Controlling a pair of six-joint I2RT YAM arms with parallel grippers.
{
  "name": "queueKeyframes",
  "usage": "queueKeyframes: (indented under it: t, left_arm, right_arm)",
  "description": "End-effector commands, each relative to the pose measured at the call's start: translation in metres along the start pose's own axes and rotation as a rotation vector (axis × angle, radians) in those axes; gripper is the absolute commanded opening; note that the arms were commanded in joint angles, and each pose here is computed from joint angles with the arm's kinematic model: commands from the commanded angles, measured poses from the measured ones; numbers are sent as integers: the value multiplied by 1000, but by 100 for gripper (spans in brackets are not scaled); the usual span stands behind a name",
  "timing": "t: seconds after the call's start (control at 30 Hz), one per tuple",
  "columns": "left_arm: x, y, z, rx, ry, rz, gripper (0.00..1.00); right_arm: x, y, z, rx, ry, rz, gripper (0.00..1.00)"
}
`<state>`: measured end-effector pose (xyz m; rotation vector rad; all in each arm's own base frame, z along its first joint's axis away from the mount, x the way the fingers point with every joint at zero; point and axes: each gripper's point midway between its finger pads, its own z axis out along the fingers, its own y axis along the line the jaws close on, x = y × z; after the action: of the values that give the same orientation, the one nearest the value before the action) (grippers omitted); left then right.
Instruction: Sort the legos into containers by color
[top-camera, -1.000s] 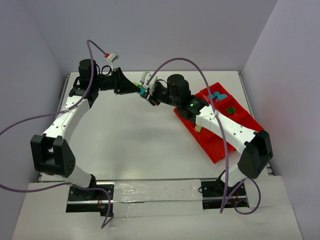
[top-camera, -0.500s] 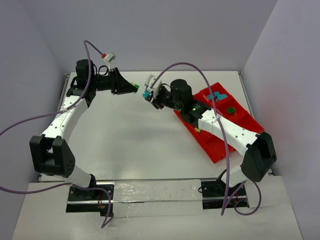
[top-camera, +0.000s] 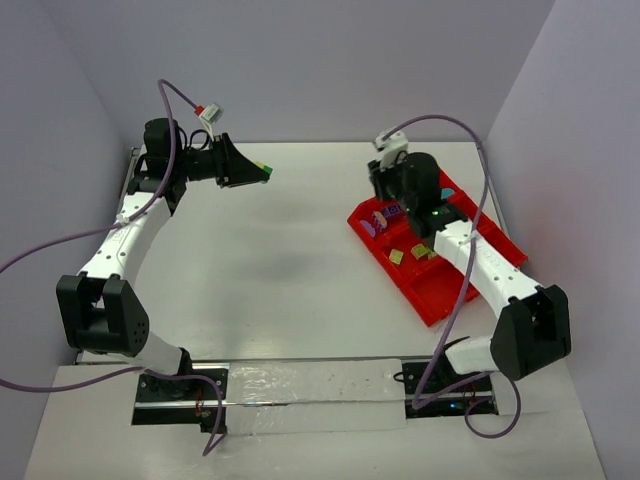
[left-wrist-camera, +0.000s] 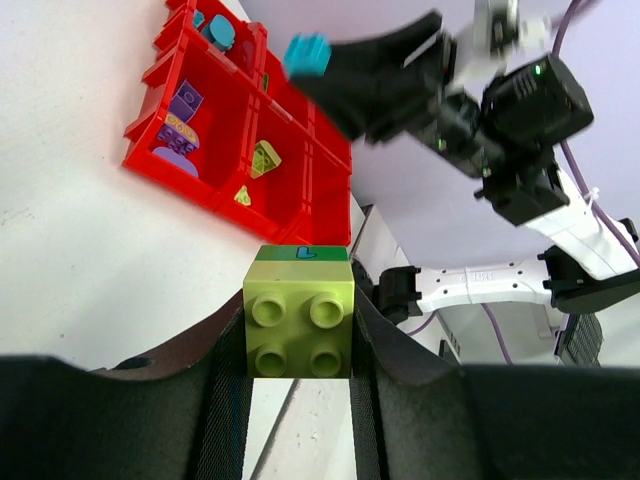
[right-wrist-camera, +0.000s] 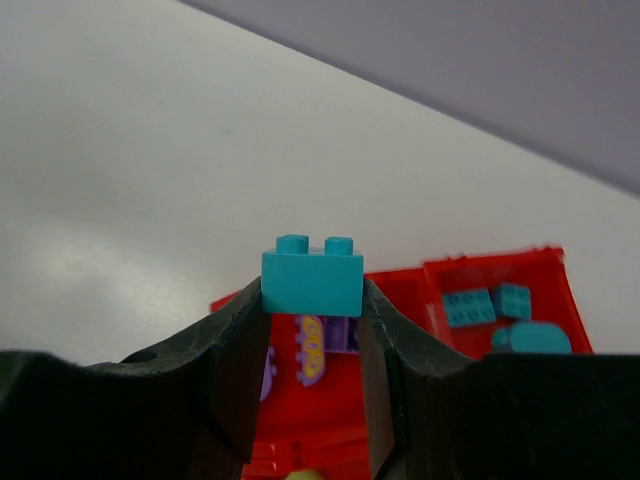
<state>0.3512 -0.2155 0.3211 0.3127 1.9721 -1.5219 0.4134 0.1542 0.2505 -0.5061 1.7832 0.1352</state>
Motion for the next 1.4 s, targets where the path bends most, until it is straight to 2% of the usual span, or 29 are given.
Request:
queueKeyframes:
  t: [0.0, 0.1, 0.2, 0.23, 0.3, 0.47, 0.53, 0.57, 0.77, 1.0, 1.1, 1.17, 1.23, 1.37]
  left_arm:
    - [-8, -11, -2, -1, -14, 66, 0]
    - [-10, -12, -2, 1, -19, 69, 0]
    - [-15, -15, 0, 5, -27, 72, 0]
    - [-15, -15, 0, 5, -27, 72, 0]
    - [-18, -17, 1, -1, -35, 81, 0]
    - [-16, -13, 2, -16, -27, 69, 0]
    - [-15, -12, 2, -22, -31, 68, 0]
    - [-15, -13, 2, -22, -32, 66, 0]
    - [-15, -14, 2, -20, -32, 70, 0]
    - [-14, -17, 1, -17, -30, 80, 0]
    - [-12, -19, 1, -8, -20, 81, 0]
    - [-12, -20, 0, -6, -15, 87, 0]
    - [-11, -20, 0, -2, -9, 87, 0]
    - [-7, -19, 3, 19, 17, 75, 0]
  right_arm:
    - [20, -95, -17, 342, 52, 325, 0]
    - [41, -140, -17, 424, 84, 493, 1]
    - [64, -160, -5, 440, 133, 565, 6]
    - [61, -167, -7, 451, 126, 568, 6]
    - [71, -177, 5, 469, 167, 569, 13]
    - [92, -183, 28, 466, 238, 568, 19]
    - [97, -184, 34, 466, 258, 570, 28]
    - [100, -185, 35, 473, 268, 572, 40]
    - [106, -188, 36, 488, 286, 562, 58]
    - [83, -182, 28, 453, 246, 532, 62]
    - [68, -173, 21, 432, 214, 499, 62]
    - [47, -158, 19, 350, 153, 458, 61]
    - [15, -117, 20, 179, 83, 369, 60]
    - [-37, -13, 8, -180, -91, 59, 60]
